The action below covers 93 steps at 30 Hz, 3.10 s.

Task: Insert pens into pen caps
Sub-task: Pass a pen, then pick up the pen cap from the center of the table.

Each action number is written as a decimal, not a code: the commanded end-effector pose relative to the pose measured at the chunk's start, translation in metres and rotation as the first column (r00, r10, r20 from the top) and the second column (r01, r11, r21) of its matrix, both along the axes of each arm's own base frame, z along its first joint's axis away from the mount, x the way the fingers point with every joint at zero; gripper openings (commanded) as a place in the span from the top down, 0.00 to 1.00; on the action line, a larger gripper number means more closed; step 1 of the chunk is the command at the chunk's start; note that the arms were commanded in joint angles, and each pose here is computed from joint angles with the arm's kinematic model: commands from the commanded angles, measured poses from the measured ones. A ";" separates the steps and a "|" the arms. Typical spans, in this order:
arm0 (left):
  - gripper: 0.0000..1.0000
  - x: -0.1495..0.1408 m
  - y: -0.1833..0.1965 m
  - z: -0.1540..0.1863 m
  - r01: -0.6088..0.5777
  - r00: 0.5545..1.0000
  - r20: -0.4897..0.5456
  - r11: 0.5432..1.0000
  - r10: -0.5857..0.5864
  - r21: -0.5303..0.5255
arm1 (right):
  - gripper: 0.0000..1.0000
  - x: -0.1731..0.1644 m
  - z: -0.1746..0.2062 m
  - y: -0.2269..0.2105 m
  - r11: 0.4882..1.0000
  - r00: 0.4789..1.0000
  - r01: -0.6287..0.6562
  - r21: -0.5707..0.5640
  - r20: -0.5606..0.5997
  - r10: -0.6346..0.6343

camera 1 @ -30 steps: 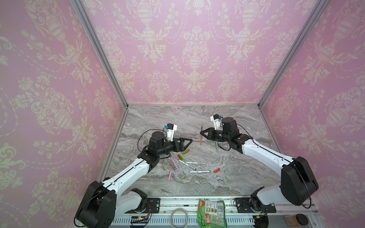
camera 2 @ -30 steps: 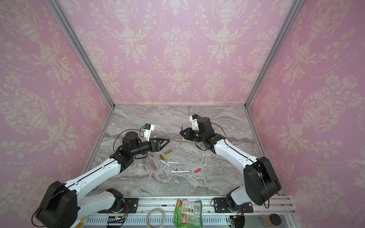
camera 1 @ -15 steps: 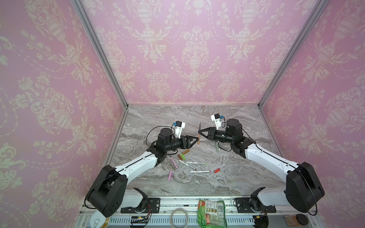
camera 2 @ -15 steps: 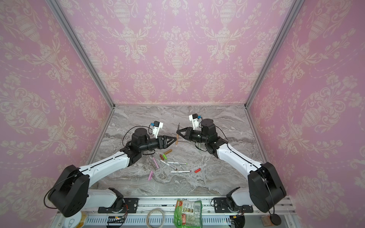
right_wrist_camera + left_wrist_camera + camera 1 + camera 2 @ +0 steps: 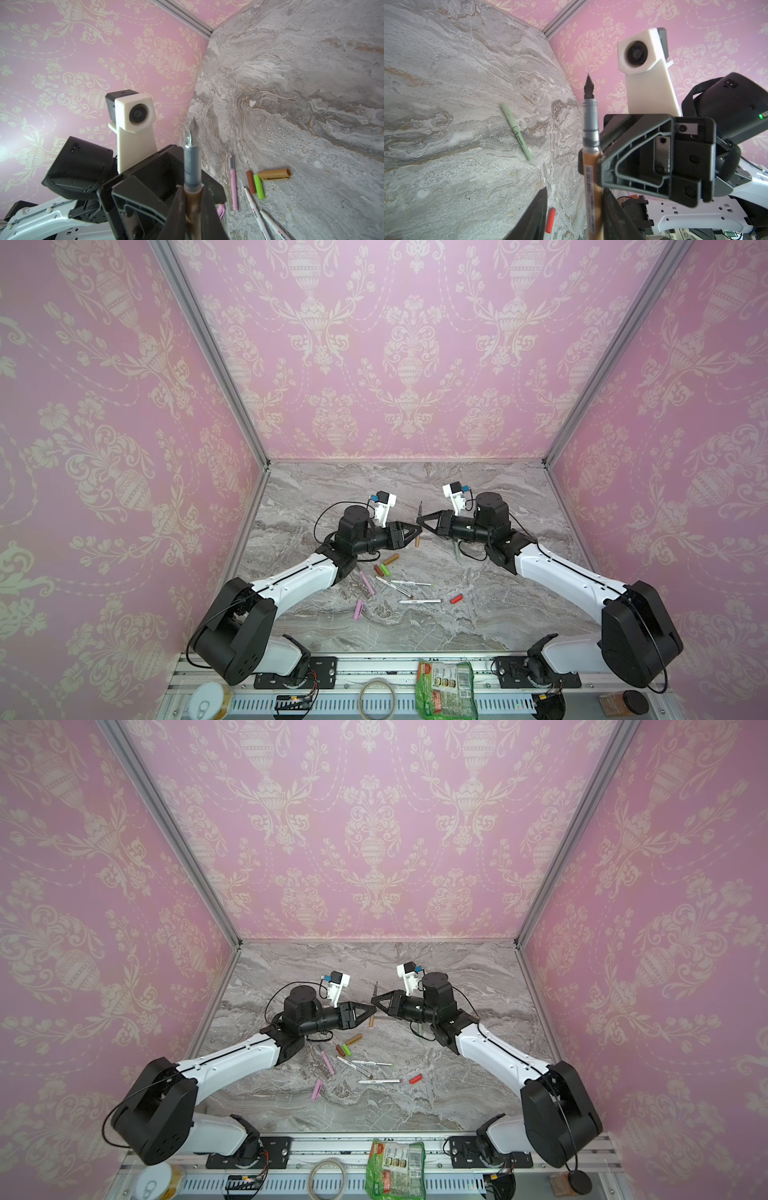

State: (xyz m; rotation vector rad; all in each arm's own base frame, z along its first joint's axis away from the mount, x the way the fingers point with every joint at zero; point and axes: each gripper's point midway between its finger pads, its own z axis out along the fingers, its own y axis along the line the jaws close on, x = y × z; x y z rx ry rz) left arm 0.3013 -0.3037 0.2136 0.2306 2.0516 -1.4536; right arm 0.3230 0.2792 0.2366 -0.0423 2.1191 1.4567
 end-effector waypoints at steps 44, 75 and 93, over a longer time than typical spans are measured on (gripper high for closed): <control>1.00 -0.001 0.111 -0.019 -0.338 0.941 0.139 0.832 0.309 0.441 | 0.52 -0.037 -0.025 0.012 0.858 0.964 -0.168 -0.486 0.100 0.246; 1.00 -0.055 0.224 -0.004 -0.648 0.760 0.331 0.620 0.559 0.442 | 0.54 -0.002 -0.193 0.078 0.017 0.643 -0.333 -0.943 -0.214 0.736; 1.00 -0.050 0.217 -0.001 -0.638 0.770 0.318 0.643 0.554 0.424 | 0.55 0.011 -0.216 0.077 -0.031 0.652 -0.327 -0.945 -0.249 0.716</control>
